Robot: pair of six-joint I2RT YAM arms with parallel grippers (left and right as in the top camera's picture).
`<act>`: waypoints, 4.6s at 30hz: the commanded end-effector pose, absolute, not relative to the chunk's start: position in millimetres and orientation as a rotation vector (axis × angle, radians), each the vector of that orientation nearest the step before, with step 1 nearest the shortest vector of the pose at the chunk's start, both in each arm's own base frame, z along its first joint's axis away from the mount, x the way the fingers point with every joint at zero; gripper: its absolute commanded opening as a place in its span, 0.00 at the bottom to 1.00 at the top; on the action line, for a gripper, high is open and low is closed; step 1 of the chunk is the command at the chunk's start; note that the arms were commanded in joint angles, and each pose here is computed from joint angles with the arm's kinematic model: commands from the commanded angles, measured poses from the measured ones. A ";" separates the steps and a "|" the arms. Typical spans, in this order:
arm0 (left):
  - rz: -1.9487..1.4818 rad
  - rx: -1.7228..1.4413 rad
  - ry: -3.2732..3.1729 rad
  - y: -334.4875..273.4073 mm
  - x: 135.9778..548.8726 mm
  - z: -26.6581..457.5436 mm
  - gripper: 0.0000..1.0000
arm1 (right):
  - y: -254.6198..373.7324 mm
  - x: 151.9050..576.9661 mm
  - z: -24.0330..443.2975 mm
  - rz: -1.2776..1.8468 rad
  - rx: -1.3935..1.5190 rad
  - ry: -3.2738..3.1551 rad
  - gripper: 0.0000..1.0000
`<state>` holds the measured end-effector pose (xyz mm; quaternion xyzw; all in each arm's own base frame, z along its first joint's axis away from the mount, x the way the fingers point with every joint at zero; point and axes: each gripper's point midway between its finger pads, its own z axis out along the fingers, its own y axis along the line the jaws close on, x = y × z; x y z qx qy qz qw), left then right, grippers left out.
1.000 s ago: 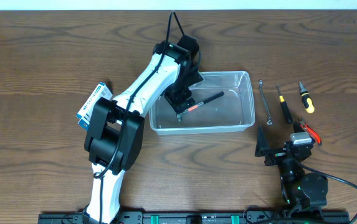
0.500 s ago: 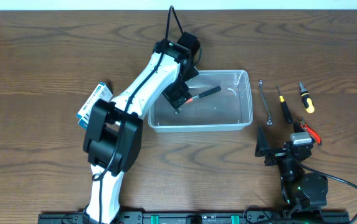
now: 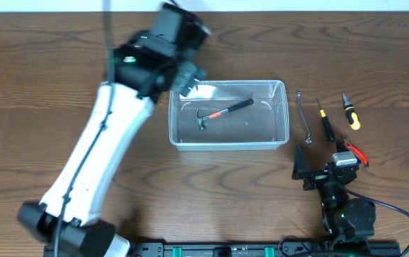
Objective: Pack container
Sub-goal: 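Move the left gripper back and grasp the blue-and-white box, then lift the box and carry it into the container with left gripper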
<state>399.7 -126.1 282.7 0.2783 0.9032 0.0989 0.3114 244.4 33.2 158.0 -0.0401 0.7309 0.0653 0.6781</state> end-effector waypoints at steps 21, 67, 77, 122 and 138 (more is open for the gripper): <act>0.047 0.508 3.028 39.6 382.8 143.7 0.98 | 29.1 244.6 158.1 0.132 -0.077 1.639 0.99; -0.214 0.510 3.272 43.4 373.3 32.4 0.70 | 29.1 244.6 158.1 0.132 -0.077 1.639 0.99; -0.241 0.512 3.316 41.0 358.0 17.9 0.46 | 29.1 244.6 158.1 0.132 -0.077 1.639 0.99; -0.102 0.949 2.527 -138.8 377.6 256.6 0.13 | 29.1 244.6 158.1 0.132 -0.077 1.639 0.99; -0.163 1.582 2.290 -280.3 331.6 204.2 0.15 | 29.1 244.6 158.1 0.132 -0.077 1.639 0.99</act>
